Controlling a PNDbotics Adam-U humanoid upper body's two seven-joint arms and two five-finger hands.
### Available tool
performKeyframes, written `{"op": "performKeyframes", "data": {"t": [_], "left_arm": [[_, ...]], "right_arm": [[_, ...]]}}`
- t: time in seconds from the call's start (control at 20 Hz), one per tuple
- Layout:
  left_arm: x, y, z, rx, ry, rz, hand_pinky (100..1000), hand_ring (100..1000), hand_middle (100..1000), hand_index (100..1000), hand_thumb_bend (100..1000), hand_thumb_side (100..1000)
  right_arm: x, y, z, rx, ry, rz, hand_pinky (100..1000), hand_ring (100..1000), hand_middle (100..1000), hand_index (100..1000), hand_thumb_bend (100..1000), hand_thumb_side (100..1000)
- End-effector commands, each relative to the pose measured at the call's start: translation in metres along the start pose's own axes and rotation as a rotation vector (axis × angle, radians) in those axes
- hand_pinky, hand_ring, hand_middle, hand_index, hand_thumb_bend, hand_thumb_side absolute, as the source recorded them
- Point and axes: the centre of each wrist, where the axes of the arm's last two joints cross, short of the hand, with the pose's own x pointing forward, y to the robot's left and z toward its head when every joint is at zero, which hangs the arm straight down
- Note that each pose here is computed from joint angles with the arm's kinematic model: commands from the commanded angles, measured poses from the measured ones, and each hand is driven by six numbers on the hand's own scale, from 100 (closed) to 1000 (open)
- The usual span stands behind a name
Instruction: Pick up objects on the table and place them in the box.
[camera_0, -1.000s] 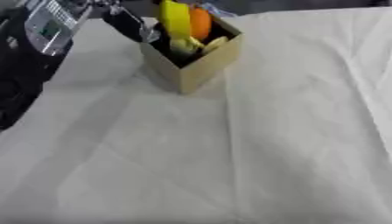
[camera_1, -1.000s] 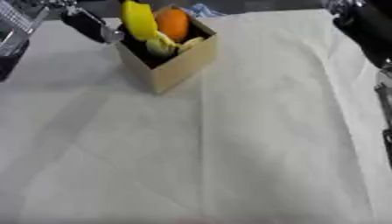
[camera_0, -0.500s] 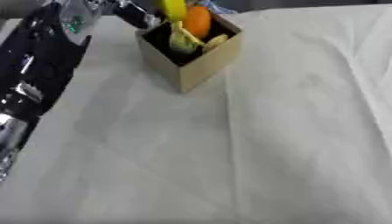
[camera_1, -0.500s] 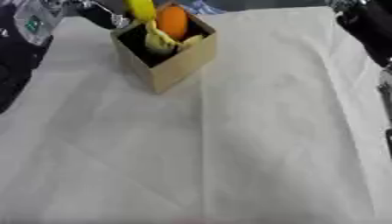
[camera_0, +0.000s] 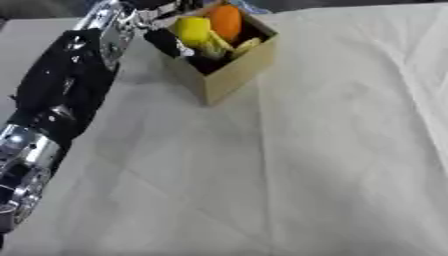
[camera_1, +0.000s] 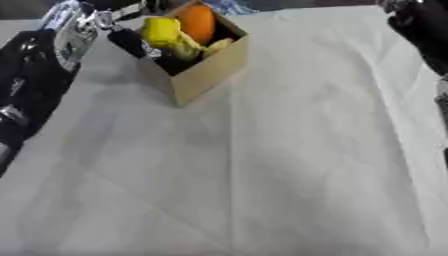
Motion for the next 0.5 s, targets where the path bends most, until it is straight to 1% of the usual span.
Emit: {"op": "performKeyframes", "data": {"t": [0.05,0.1,0.15,0.2,0.25,0.3,0.45,0.5], "left_arm": [[-0.003,0.029,0.006,0.096,-0.001,-0.011,856,829,811,941,530,510],[-0.003,0.034,0.007,0.115,-0.007,-0.005,853,823,804,933,483,494],[-0.002,0.041,0.009,0.14,-0.013,0.002,849,818,796,922,431,458],[-0.001,0.047,0.012,0.166,-0.015,0.008,847,814,791,916,403,437],[0.0,0.055,0.016,0.199,-0.019,0.011,847,812,787,912,383,434],[0.001,0.061,0.019,0.224,-0.023,0.016,845,804,776,903,331,434],[0.007,0.087,0.039,0.355,-0.057,0.045,839,779,743,871,204,376],[0.01,0.095,0.048,0.414,-0.077,0.071,834,761,720,855,174,391]], "right_arm": [[0.007,-0.003,-0.001,-0.006,-0.023,0.009,922,886,634,806,100,645],[0.007,-0.003,0.0,-0.006,-0.022,0.008,922,886,634,806,100,645],[0.006,-0.003,0.0,-0.007,-0.021,0.007,922,886,634,806,100,645],[0.006,-0.003,0.0,-0.008,-0.019,0.006,922,886,634,806,100,645],[0.006,-0.003,0.0,-0.009,-0.019,0.007,922,886,634,806,100,644],[0.006,-0.003,0.001,-0.01,-0.019,0.007,922,886,633,806,100,643],[0.006,-0.004,0.001,-0.017,-0.021,0.011,921,886,634,806,100,641],[0.007,-0.004,0.001,-0.019,-0.023,0.013,921,886,634,806,100,640]]}}
